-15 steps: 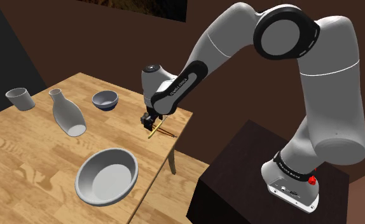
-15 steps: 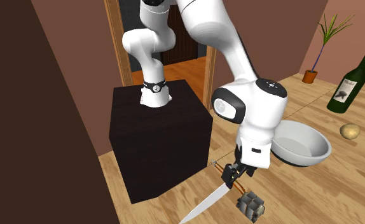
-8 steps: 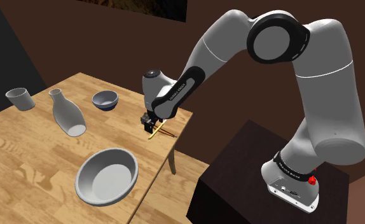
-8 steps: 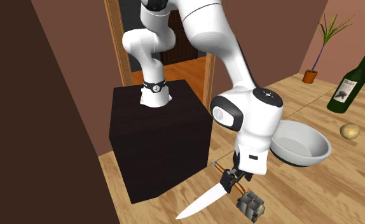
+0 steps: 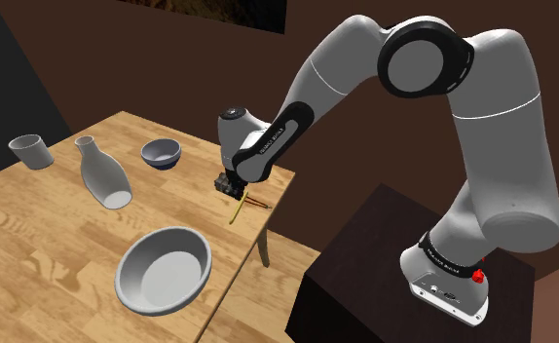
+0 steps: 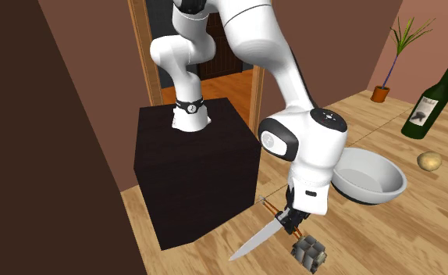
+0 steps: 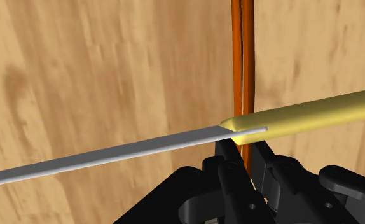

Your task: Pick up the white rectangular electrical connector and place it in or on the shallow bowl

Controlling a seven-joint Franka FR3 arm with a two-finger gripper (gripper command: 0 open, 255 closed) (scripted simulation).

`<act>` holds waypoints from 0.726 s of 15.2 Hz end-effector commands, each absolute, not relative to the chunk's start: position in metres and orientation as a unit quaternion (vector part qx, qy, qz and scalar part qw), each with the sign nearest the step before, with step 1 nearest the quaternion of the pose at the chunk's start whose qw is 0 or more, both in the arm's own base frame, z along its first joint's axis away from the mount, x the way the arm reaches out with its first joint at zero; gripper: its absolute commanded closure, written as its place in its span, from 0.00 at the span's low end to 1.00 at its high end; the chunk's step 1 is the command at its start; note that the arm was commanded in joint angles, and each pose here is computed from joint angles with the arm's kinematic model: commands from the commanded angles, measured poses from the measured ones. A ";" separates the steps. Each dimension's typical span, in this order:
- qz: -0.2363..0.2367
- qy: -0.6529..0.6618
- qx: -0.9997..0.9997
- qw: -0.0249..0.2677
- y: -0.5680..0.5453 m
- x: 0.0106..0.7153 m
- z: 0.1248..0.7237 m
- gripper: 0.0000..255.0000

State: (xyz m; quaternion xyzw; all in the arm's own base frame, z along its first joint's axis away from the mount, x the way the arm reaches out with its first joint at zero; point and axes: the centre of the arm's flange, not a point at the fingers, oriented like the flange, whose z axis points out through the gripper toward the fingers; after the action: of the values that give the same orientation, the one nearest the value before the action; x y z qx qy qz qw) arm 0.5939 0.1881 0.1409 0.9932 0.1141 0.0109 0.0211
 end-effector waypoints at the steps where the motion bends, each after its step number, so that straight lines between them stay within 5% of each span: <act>1: 0.011 0.114 0.993 0.021 0.188 0.594 0.141 1.00; 11: 0.011 0.114 0.993 0.021 0.188 0.594 0.167 1.00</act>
State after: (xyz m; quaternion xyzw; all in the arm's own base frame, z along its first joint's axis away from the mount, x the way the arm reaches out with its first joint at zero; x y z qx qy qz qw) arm 0.5940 0.1894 0.1621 0.9932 0.1140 0.0109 0.0211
